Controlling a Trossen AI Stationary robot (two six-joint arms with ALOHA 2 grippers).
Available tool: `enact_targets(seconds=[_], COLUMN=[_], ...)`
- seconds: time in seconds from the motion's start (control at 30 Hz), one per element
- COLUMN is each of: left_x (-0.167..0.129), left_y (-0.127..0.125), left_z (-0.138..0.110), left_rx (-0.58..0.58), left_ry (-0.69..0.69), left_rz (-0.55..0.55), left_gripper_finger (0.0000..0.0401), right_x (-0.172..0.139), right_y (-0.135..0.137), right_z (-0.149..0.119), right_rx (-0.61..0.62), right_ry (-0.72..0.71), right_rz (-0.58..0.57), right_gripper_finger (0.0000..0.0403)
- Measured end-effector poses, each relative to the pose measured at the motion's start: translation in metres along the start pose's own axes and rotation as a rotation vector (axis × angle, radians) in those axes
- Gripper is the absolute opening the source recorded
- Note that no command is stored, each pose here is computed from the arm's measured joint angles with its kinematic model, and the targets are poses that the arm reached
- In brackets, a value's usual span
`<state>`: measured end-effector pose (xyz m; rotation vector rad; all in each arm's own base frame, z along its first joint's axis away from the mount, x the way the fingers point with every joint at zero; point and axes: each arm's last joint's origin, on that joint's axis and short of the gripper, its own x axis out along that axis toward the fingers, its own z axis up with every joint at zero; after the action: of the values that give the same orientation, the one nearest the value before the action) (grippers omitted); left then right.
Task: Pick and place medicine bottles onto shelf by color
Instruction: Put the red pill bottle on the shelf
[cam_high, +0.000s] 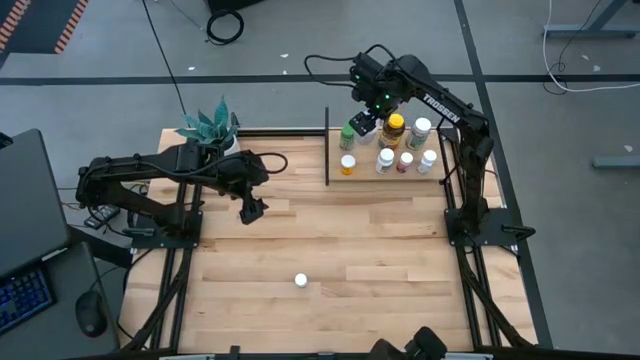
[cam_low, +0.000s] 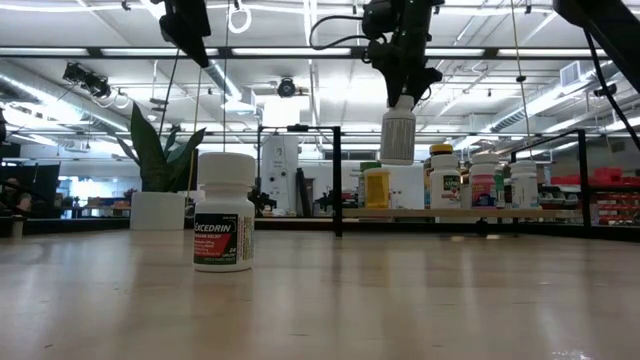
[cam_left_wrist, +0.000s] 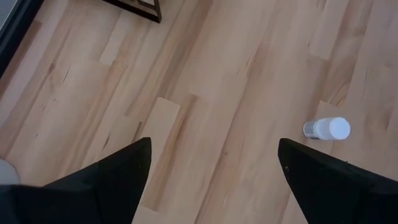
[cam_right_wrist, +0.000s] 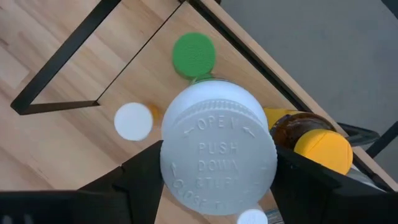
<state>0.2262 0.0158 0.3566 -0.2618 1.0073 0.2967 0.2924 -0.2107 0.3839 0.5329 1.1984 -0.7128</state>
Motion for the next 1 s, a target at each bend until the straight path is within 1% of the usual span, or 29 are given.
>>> enact_targets(seconds=[0.4, 0.67, 0.87, 1.0], left_x=[0.0, 0.0, 0.0, 0.0], left_y=[0.0, 0.0, 0.0, 0.0], left_z=[0.001, 0.001, 0.001, 0.001], left_rx=[-0.002, -0.002, -0.002, 0.001], left_ry=[-0.013, -0.013, -0.013, -0.013], left_rz=[-0.004, -0.004, -0.004, -0.004], left_gripper_finger=[0.0355, 0.0355, 0.0355, 0.0355], right_x=[0.004, 0.023, 0.041, 0.048], right_y=[-0.003, -0.01, -0.01, -0.01], right_z=[0.001, -0.001, -0.006, -0.006], right_rx=[0.027, 0.032, 0.0, -0.005], right_ry=[0.011, 0.088, 0.162, 0.164], right_rz=[-0.005, -0.022, -0.031, -0.031], right_gripper_finger=[0.0258, 0.0258, 0.0258, 0.0258])
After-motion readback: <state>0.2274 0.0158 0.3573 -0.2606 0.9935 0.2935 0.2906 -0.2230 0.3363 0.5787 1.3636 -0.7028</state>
